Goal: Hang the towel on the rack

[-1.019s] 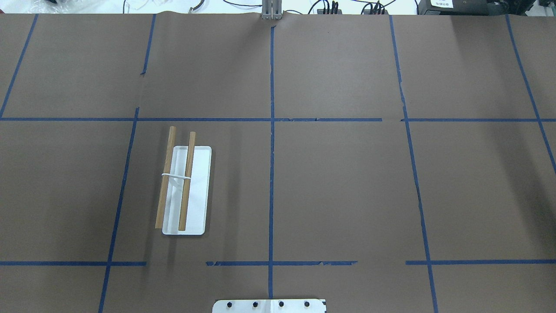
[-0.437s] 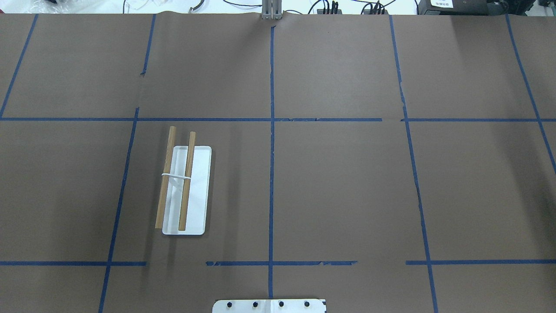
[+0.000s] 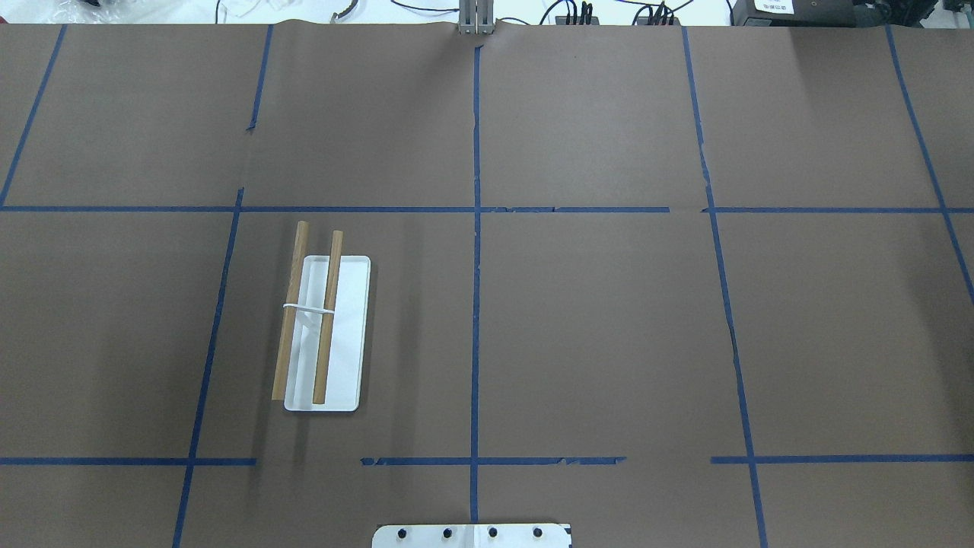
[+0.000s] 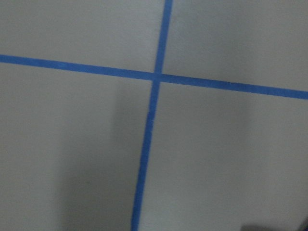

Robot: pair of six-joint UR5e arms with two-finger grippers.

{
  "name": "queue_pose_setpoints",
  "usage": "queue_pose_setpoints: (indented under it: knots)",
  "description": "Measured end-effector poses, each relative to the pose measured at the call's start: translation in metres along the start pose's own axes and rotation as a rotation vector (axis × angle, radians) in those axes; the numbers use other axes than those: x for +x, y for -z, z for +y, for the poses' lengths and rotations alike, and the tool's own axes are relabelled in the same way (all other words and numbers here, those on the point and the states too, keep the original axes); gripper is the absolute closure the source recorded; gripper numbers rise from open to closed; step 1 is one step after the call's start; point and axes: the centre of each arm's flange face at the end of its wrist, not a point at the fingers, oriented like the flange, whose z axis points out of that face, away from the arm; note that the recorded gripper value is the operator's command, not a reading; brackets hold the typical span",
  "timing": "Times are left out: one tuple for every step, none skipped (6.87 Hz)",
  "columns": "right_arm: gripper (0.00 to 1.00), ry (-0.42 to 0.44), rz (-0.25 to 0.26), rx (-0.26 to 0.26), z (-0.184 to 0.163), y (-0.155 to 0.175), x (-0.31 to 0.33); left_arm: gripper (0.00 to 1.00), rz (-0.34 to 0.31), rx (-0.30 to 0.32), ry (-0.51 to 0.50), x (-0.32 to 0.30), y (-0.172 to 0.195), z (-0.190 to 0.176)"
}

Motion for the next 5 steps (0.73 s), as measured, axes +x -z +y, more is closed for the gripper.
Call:
queue_pose_setpoints:
  knots:
    - [0.19,0.011,0.053,-0.026,0.011,-0.014,0.027,0.00,0.000,0.011,-0.012,0.002,0.002,-0.001]
    - [0.21,0.047,0.081,-0.053,0.018,-0.025,0.064,0.00,0.000,0.019,-0.021,0.004,0.003,-0.002]
    - [0.26,0.079,0.089,-0.077,0.020,-0.034,0.097,0.00,0.000,0.031,-0.035,0.006,0.005,-0.003]
    - [0.31,0.088,0.089,-0.098,0.024,-0.041,0.123,0.00,0.001,0.045,-0.053,0.008,0.007,-0.004]
    - [0.38,0.071,0.086,-0.121,0.034,-0.049,0.142,0.00,0.001,0.054,-0.063,0.009,0.008,-0.004]
